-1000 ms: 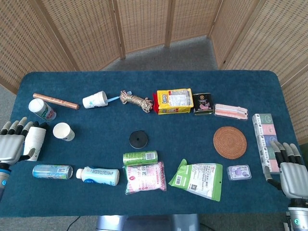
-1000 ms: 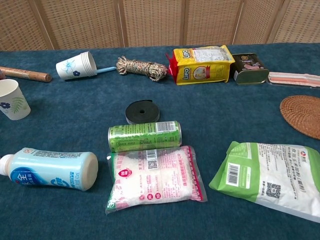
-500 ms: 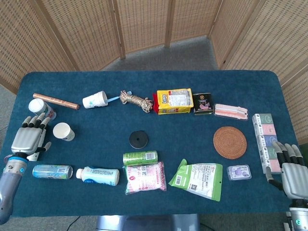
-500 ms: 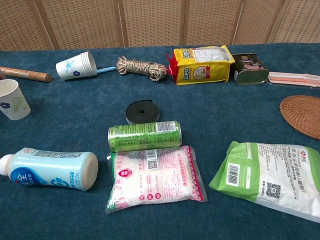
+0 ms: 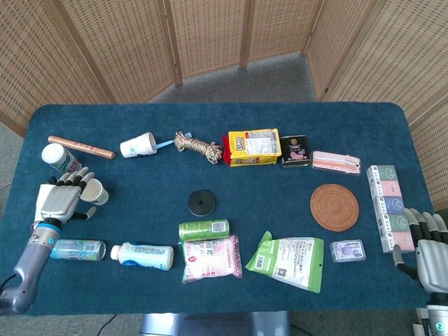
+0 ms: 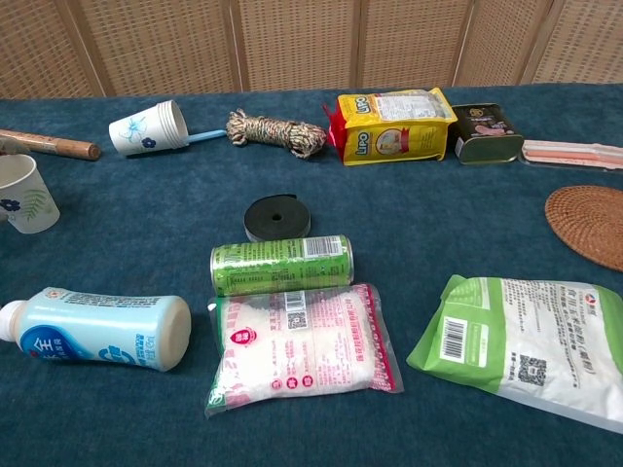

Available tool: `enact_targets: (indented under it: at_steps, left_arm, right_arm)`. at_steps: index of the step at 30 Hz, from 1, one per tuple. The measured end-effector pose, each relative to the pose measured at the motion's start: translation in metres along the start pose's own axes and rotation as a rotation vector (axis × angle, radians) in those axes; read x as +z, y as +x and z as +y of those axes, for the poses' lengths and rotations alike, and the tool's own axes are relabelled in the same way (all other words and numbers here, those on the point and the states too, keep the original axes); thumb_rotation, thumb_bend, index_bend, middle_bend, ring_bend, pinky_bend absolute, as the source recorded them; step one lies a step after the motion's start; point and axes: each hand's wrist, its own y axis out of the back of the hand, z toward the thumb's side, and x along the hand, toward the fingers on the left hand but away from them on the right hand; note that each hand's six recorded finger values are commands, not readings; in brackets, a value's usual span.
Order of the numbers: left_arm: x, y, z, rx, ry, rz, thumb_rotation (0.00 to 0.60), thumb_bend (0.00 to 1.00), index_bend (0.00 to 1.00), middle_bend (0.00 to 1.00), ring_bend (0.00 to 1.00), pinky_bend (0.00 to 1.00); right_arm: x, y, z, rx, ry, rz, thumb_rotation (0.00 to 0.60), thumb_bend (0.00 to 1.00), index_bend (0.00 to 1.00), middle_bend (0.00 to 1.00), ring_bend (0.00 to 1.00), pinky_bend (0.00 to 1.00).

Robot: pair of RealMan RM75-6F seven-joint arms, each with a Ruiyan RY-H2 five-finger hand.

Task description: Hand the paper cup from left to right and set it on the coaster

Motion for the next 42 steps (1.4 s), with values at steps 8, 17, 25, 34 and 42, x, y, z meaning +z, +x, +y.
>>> enact_targets:
  at_steps: [8, 17, 25, 34, 42]
  left_arm:
    - [-0.003, 0.009, -0.010, 0.011, -0.069, 0.001, 0.469, 0.37, 0.09, 0.00, 0.09, 0.27]
    - [0.001, 0.013, -0.011, 0.042, -0.127, -0.026, 0.490, 0.37, 0.18, 0.10, 0.20, 0.36]
    - [0.006, 0.012, -0.007, 0.066, -0.149, -0.051, 0.494, 0.40, 0.20, 0.16, 0.24, 0.38]
    - [0.002, 0.011, -0.004, 0.101, -0.169, -0.052, 0.520, 0.48, 0.27, 0.25, 0.33, 0.48]
    - [-0.001, 0.009, -0.005, 0.129, -0.195, -0.051, 0.549, 0.48, 0.29, 0.29, 0.37, 0.51]
  right_arm:
    - [-0.003, -0.001, -0.007, 0.028, -0.002, -0.018, 0.530, 0.54, 0.00, 0.00, 0.00, 0.02]
    - [-0.005, -0.001, -0.010, 0.037, -0.004, -0.026, 0.529, 0.54, 0.00, 0.00, 0.00, 0.02]
    - [-0.004, -0.002, -0.011, 0.040, -0.007, -0.023, 0.530, 0.54, 0.00, 0.00, 0.00, 0.02]
    - [-0.002, -0.002, -0.013, 0.045, -0.009, -0.017, 0.530, 0.54, 0.00, 0.00, 0.00, 0.02]
    - [0.000, -0.003, -0.012, 0.047, -0.011, -0.014, 0.530, 0.54, 0.00, 0.00, 0.00, 0.02]
